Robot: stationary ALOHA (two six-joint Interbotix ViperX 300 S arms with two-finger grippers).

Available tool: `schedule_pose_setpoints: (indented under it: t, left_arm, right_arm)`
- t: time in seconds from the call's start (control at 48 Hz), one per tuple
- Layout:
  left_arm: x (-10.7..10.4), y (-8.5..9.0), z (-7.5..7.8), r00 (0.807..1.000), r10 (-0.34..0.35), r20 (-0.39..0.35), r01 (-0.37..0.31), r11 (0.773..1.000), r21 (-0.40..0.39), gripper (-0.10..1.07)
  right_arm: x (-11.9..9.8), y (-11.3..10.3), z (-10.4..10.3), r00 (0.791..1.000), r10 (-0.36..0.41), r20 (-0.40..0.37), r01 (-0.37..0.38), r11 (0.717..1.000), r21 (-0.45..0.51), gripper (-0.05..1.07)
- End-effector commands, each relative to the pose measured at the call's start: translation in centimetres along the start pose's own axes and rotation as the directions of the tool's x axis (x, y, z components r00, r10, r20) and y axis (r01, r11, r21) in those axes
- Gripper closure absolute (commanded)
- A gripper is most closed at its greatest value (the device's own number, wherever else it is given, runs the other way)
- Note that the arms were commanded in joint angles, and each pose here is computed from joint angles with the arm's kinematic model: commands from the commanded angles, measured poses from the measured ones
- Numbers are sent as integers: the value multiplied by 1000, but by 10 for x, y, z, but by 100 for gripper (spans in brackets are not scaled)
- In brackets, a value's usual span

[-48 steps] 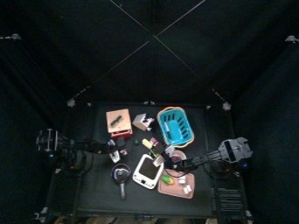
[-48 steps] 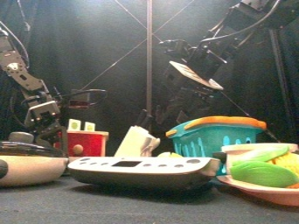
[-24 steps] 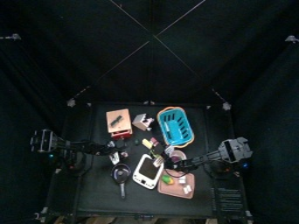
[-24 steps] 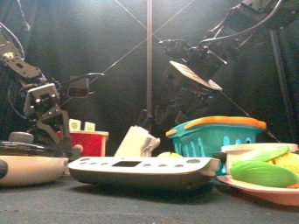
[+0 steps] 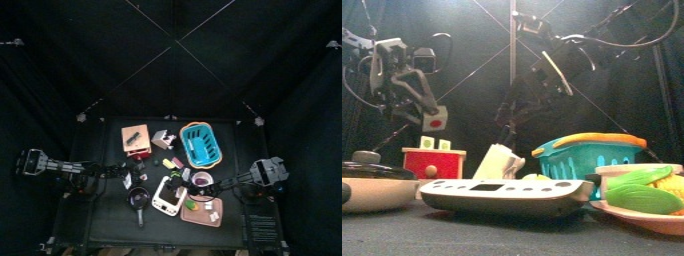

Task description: Grab green sushi piece

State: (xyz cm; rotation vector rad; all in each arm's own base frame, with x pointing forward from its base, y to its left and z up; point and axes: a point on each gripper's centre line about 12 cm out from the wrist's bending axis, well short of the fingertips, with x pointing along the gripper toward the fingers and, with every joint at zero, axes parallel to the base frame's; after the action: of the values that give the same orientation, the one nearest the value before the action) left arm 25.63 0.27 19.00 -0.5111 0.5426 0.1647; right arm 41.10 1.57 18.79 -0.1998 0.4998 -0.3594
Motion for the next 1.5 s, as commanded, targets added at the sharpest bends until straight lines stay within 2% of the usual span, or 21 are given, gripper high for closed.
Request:
schedule_pose_setpoints:
  t: [0.0, 0.188, 0.333, 0.583, 0.812, 1.125, 1.25, 1.479]
  left_arm:
    - [-7, -11, 13, 998, -38, 54, 38, 999, -6, 27]
    - [-11, -25, 10, 995, -89, 47, 88, 996, 17, 27]
    - [-13, -35, 5, 992, -125, 28, 124, 991, 41, 27]
    - [-20, -47, 4, 985, -173, 25, 171, 983, 59, 27]
    - [-21, -48, 3, 983, -180, 22, 178, 982, 62, 27]
    - [-21, -48, 1, 984, -180, 18, 178, 982, 61, 27]
    - [-21, -47, -1, 984, -177, 13, 176, 982, 61, 27]
    - [-21, -45, -4, 985, -172, 7, 171, 983, 59, 27]
  right_arm:
    - [-6, -1, 33, 992, 20, 124, -10, 997, -78, -1]
    - [3, 6, 50, 977, 40, 210, 2, 981, -196, 0]
    - [12, 17, 59, 969, 65, 237, -9, 972, -234, 0]
    - [30, 41, 68, 961, 136, 240, -62, 955, -291, 0]
    - [31, 57, 81, 952, 162, 260, -54, 924, -378, 0]
    - [47, 66, 80, 968, 145, 207, -44, 902, -431, 1]
    - [48, 65, 81, 973, 142, 182, -49, 898, -438, 6]
    - [49, 64, 80, 976, 150, 159, -67, 899, -433, 27]
